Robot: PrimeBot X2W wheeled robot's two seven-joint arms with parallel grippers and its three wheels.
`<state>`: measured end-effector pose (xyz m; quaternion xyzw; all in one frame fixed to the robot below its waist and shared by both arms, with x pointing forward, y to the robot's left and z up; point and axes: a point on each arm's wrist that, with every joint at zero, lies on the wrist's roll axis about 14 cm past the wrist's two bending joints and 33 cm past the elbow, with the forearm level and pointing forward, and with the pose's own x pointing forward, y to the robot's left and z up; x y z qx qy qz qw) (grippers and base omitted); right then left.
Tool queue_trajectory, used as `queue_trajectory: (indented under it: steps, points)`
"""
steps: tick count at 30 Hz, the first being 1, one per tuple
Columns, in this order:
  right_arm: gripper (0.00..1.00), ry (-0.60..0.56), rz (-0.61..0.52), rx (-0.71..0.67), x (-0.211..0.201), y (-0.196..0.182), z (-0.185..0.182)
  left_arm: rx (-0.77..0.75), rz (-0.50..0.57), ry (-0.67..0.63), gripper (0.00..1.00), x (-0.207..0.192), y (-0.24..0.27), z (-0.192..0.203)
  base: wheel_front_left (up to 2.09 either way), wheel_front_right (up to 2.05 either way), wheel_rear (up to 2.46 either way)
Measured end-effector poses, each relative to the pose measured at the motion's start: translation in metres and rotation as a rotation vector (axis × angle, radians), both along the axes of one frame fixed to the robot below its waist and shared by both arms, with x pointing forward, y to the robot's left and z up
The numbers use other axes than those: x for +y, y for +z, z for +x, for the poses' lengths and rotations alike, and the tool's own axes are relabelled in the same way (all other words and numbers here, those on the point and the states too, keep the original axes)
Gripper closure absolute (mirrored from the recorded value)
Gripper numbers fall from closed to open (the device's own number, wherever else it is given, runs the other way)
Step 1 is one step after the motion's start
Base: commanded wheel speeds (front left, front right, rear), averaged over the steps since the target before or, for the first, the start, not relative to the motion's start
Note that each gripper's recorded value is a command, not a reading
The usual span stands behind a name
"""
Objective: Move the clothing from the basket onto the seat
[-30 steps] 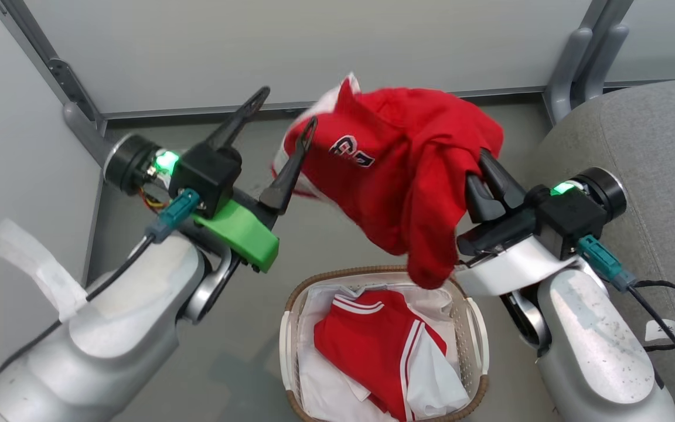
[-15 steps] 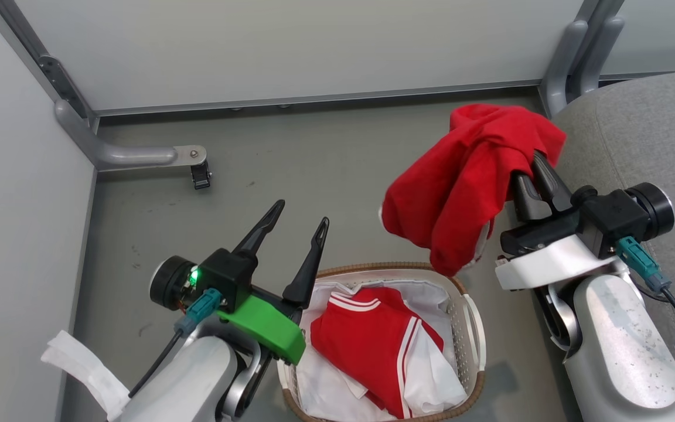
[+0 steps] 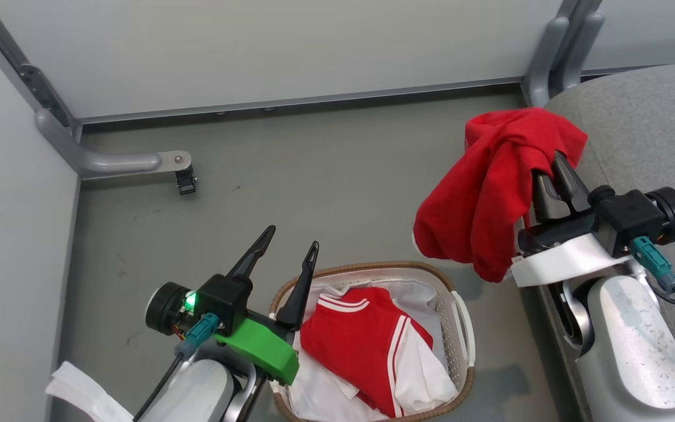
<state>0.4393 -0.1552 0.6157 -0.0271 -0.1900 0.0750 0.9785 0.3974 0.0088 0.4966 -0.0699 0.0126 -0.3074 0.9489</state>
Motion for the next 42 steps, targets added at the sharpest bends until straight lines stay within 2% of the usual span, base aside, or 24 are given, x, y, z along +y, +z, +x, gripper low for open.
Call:
queue_trajectory:
  steps: [8, 17, 26, 32, 42]
  points:
    - [1.0, -0.108, -0.003, 0.025, -0.04, -0.007, -0.014, -0.002, 0.017, -0.128, 0.0, -0.039, -0.011, -0.001, 0.0, 0.0, 0.0]
    - [1.0, -0.319, 0.023, 0.081, -0.114, -0.023, -0.05, -0.018, 0.024, -0.372, 0.0, -0.111, -0.021, -0.007, 0.0, 0.0, 0.0]
    - [1.0, -0.491, 0.014, 0.147, -0.167, -0.039, -0.081, -0.001, -0.01, -0.558, 0.0, -0.166, -0.034, -0.018, 0.0, 0.0, 0.0]
    - [1.0, -0.51, -0.073, 0.103, -0.178, -0.017, -0.052, 0.016, -0.022, -0.59, 0.0, -0.176, -0.048, -0.008, 0.0, 0.0, 0.0]
    - [1.0, -0.588, -0.302, -0.14, -0.205, 0.084, 0.027, 0.019, -0.011, -0.546, 0.0, -0.164, -0.067, 0.031, 0.0, 0.0, 0.0]
